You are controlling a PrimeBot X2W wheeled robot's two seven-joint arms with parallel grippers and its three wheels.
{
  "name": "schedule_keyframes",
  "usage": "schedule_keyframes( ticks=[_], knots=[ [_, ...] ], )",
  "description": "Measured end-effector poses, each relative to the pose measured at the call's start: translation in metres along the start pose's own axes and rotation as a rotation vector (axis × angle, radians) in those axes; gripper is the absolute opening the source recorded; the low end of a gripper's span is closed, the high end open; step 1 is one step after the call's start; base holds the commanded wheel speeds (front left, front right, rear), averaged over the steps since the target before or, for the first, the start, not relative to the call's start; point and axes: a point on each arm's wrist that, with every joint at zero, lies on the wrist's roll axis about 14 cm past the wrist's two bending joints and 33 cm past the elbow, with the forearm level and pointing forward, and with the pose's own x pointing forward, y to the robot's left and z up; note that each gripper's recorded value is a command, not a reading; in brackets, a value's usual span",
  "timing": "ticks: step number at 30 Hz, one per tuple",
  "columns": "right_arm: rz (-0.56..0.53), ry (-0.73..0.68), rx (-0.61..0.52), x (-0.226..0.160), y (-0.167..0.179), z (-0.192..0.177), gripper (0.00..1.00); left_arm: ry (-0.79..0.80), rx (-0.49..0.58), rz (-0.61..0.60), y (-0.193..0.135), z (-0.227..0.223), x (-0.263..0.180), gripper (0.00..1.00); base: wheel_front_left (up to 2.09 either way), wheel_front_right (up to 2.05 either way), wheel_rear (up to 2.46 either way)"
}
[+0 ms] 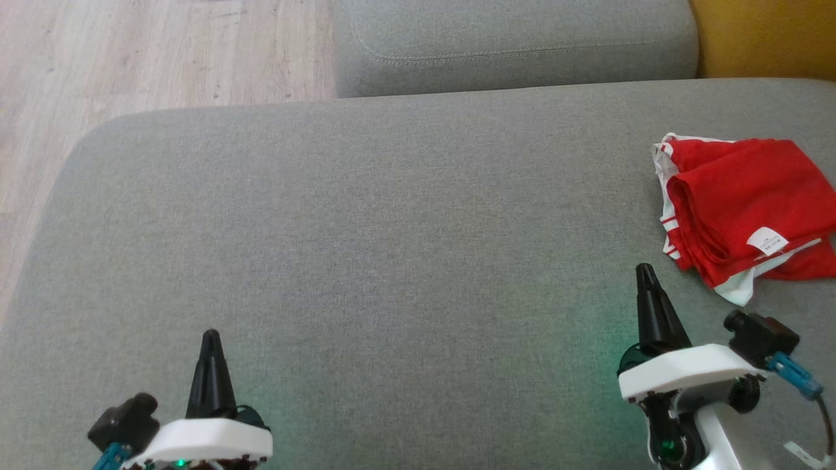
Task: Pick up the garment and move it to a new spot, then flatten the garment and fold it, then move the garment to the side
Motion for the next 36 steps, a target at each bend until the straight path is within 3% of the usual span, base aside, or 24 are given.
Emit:
schedule_keyframes(
  ticks=[36],
  knots=[
    [-0.077,-0.035,0.379,0.000,-0.019,0.017,0.00,0.013,-0.356,0.038,0.011,0.010,0.005,0.00,0.00,0.00,0.00]
  ],
)
